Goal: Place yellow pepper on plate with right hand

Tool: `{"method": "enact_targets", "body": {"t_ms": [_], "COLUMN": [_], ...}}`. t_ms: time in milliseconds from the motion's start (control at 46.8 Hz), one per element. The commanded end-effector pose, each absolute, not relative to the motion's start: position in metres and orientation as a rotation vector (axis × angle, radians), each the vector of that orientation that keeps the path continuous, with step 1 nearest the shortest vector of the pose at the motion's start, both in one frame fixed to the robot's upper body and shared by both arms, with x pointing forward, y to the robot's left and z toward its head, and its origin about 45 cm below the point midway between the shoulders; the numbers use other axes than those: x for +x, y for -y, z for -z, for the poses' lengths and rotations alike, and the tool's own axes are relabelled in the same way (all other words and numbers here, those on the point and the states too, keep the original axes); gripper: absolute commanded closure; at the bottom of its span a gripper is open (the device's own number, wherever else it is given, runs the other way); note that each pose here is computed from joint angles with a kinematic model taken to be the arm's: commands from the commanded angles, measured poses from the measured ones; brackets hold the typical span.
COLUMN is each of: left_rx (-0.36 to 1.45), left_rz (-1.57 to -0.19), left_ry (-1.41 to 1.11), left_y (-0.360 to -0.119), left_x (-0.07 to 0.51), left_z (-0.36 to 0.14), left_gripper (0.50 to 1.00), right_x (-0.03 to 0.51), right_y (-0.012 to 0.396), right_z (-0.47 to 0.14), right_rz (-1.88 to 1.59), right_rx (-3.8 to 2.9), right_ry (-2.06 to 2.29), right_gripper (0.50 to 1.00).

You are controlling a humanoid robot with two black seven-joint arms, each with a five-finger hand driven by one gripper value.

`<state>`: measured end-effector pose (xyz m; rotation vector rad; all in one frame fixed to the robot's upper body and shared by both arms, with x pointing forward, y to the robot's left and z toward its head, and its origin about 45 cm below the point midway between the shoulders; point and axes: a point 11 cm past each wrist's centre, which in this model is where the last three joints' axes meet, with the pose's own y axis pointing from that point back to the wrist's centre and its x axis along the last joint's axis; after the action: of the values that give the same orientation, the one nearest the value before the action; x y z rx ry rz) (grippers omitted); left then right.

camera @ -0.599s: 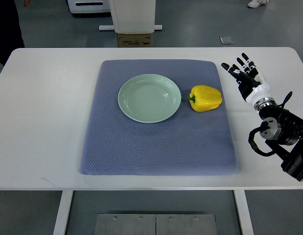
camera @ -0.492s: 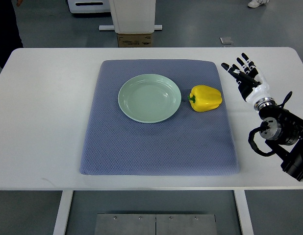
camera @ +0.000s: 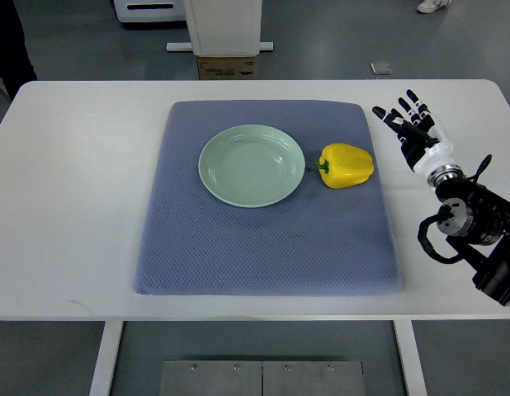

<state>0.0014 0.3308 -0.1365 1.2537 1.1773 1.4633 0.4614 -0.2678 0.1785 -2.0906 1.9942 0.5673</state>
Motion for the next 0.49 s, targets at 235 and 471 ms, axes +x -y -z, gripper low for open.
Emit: {"method": "enact_targets", "body": {"t_ms": [235,471], "left_rx": [1.254,1.254], "left_rz": [-1.463,-1.464], "left_ry": [-1.176,-1.178], "left_y": [-0.331,-0.331], "left_x": [0.001,0.001], "left_z": [0.136,0.136], "left_gripper": [0.5,0.5], "right_x": [0.462,0.465], "right_y": [0.269,0.278], "right_z": [-0.18,-0.189], "right_rz": [-0.554,-0.452], "right_rx": [-2.089,-2.022], "right_ry": [-1.994,-2.009], "right_gripper": [0.5,0.5]}}
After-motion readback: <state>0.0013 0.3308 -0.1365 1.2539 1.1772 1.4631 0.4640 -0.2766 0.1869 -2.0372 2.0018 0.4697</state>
